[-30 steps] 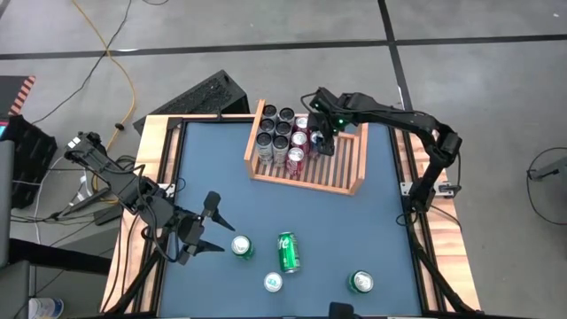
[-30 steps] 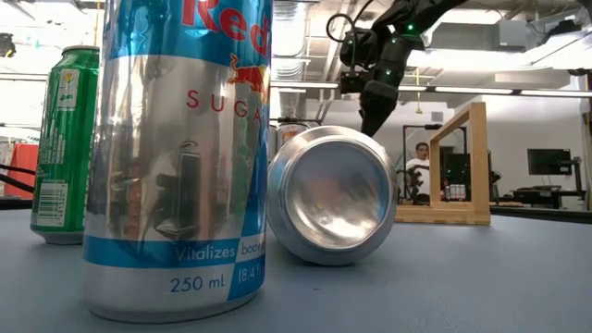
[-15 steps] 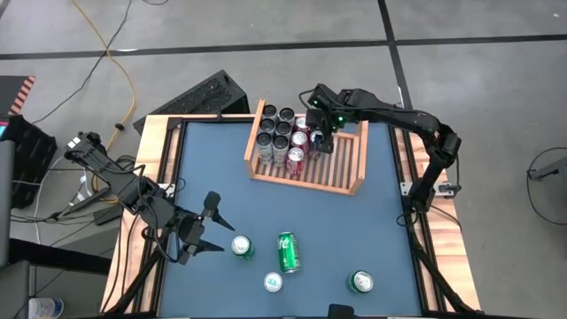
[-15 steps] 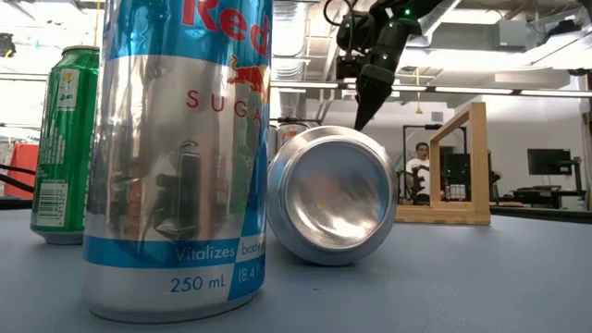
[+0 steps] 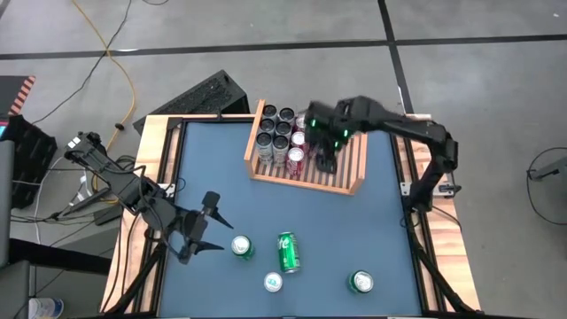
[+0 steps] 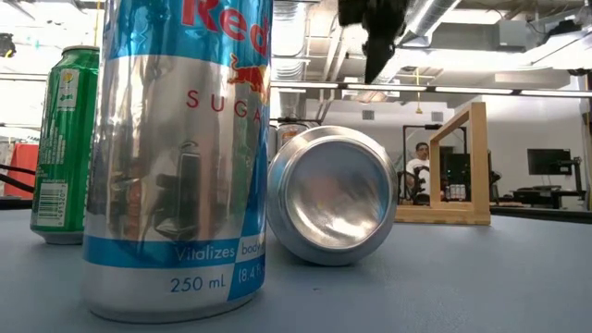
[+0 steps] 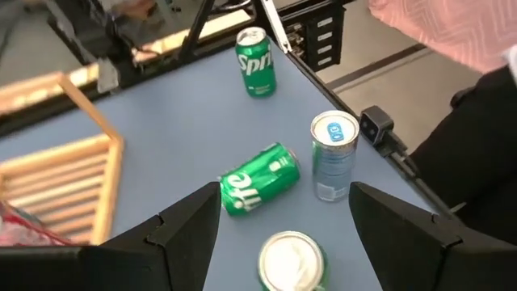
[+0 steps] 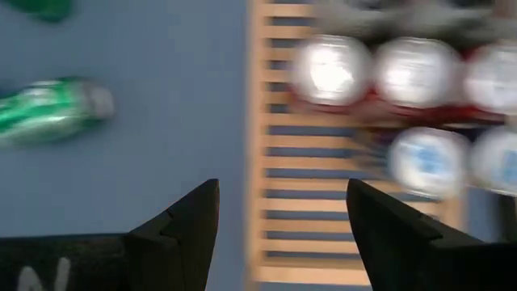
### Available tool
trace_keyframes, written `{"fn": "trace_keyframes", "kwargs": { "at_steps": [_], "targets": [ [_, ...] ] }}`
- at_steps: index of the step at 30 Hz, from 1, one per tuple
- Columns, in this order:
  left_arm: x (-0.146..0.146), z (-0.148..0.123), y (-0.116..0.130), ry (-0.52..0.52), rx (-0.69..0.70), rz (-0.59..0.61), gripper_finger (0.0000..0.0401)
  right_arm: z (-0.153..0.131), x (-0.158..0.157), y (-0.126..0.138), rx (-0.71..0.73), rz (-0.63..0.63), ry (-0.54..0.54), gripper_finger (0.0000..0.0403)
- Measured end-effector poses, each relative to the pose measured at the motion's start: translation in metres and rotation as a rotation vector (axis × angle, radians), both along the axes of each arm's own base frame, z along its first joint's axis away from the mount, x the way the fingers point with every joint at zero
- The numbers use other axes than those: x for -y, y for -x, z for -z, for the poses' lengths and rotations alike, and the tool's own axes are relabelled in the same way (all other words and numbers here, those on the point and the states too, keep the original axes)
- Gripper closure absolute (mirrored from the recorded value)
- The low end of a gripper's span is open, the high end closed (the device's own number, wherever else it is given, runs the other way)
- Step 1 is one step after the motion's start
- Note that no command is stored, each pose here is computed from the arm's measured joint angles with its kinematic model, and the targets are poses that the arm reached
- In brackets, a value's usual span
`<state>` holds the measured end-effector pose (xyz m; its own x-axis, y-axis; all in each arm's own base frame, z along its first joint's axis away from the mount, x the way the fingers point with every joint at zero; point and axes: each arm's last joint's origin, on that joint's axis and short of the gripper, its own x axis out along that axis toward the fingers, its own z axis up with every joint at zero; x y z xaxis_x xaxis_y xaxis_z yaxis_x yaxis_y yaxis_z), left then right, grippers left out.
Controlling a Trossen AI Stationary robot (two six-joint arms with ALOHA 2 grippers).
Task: Place canned beverage on shelf
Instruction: Put the blue soda can on the shelf aligned with the other blue soda can
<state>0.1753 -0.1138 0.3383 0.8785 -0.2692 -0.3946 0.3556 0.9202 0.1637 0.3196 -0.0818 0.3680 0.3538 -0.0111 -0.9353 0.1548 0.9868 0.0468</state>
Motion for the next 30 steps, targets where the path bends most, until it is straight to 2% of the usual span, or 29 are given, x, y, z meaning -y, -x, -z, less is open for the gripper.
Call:
{"fn": "trace_keyframes", "kwargs": {
  "at_steps": [6,9,16,21,24,30],
  "targets": [
    [0.003,0.002,0.001,0.12,-0.063,0.024,0.014,0.004,-0.092,-0.022,0.047,-0.144,-0.05,0.0147],
    [0.005,0.002,0.002,0.145,-0.082,0.054,0.014,0.008,-0.141,-0.027,0.087,-0.185,-0.015,0.0147],
    [0.01,0.002,0.006,0.18,-0.096,0.066,0.014,0.012,-0.237,-0.034,0.318,-0.39,0.111,0.0147],
    [0.014,0.001,0.008,0.236,-0.116,0.059,0.014,0.024,-0.274,-0.044,0.429,-0.493,0.138,0.0147],
    [0.016,0.001,0.01,0.241,-0.111,0.063,0.014,0.034,-0.285,-0.055,0.463,-0.542,0.159,0.0147],
    [0.015,0.0,0.009,0.242,-0.074,-0.041,0.014,0.058,-0.295,-0.068,0.446,-0.581,0.198,0.0147]
  ]
}}
